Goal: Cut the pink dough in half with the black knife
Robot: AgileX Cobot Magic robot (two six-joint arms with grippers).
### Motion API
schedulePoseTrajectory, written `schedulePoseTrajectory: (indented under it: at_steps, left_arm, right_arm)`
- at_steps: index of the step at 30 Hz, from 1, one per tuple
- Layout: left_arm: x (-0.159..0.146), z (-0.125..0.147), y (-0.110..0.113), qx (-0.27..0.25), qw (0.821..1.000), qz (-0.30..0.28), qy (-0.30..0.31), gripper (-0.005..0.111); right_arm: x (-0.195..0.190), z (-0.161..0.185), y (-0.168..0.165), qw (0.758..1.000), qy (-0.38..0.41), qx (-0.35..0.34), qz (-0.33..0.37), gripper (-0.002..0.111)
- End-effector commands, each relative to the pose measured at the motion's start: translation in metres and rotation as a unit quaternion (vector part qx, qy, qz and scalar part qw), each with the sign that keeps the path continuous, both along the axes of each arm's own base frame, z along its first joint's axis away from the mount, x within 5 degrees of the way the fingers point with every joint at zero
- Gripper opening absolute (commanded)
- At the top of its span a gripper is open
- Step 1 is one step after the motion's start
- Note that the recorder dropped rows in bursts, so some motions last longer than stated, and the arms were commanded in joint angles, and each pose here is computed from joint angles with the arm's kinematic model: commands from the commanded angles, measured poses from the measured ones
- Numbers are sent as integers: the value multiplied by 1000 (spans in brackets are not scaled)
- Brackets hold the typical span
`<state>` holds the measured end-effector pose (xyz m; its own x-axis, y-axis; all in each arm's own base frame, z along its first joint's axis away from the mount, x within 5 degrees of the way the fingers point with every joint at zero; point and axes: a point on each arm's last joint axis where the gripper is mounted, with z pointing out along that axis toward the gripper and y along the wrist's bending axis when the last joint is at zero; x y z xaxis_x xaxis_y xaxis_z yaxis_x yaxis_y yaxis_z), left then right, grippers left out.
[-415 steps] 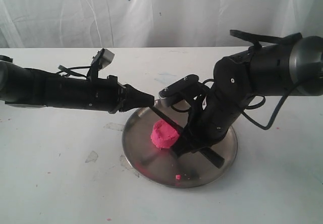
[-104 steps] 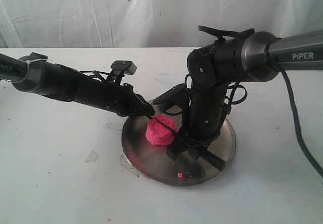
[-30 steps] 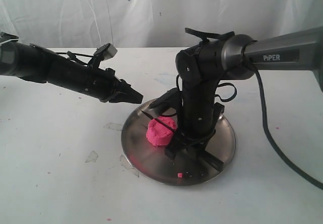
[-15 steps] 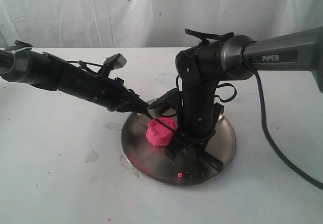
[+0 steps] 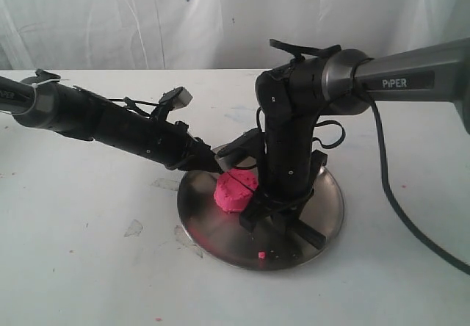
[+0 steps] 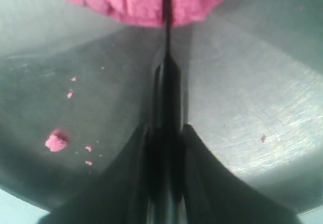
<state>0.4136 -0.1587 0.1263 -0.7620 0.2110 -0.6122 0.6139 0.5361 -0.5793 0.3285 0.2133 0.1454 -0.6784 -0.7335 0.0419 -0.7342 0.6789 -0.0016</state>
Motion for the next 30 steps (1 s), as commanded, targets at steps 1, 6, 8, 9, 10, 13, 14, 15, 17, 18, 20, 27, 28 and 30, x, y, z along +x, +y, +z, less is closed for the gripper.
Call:
schedulePoseTrajectory:
  at_steps: [1, 6, 8, 9, 10, 13, 14, 15, 17, 18, 20, 27, 28, 30]
  left_arm:
    - [-3, -14, -4, 15, 1000, -11, 9, 0]
    - [-3, -14, -4, 17, 1000, -12, 8, 0]
    - [-3, -14, -4, 17, 1000, -12, 8, 0]
    - [-3, -14, -4, 17, 1000, -12, 8, 0]
    - [-3, -14, -4, 17, 1000, -12, 8, 0]
    - [-3, -14, -4, 17, 1000, -12, 8, 0]
    - [-3, -14, -4, 17, 1000, -12, 8, 0]
    - [-3, -14, -4, 17, 1000, -12, 8, 0]
    - [-3, -14, -4, 17, 1000, -12, 8, 0]
    - [-3, -14, -4, 17, 1000, -12, 8, 0]
    - [-3, -14, -4, 17, 1000, -12, 8, 0]
    - [-3, -14, -3, 18, 1000, -12, 7, 0]
    - [-3, -14, -3, 18, 1000, -12, 7, 0]
    - [-3, -14, -3, 18, 1000, -11, 7, 0]
  right_arm:
    - [0, 3, 0, 1000, -3, 0, 6, 0]
    - [0, 6, -1, 1000, -3, 1, 5, 0]
    - [0, 10, -1, 1000, -8, 5, 5, 0]
    - [-1, 13, -1, 1000, -11, 7, 5, 0]
    - [-1, 16, -1, 1000, -14, 8, 5, 0]
    - [-1, 21, -1, 1000, -18, 11, 5, 0]
    - [-2, 20, -1, 1000, -18, 12, 5, 0]
    - [-2, 20, -1, 1000, -16, 12, 4, 0]
    - [-2, 20, -1, 1000, -14, 13, 3, 0]
    - [-2, 17, -1, 1000, -10, 14, 1, 0]
    - [-2, 15, 0, 1000, -6, 14, 0, 0]
    - [-8, 2, -3, 1000, 18, -1, 0, 0]
    - [-8, 0, -4, 1000, 20, -3, 0, 0]
    - [-9, -1, -5, 999, 31, -10, 0, 0]
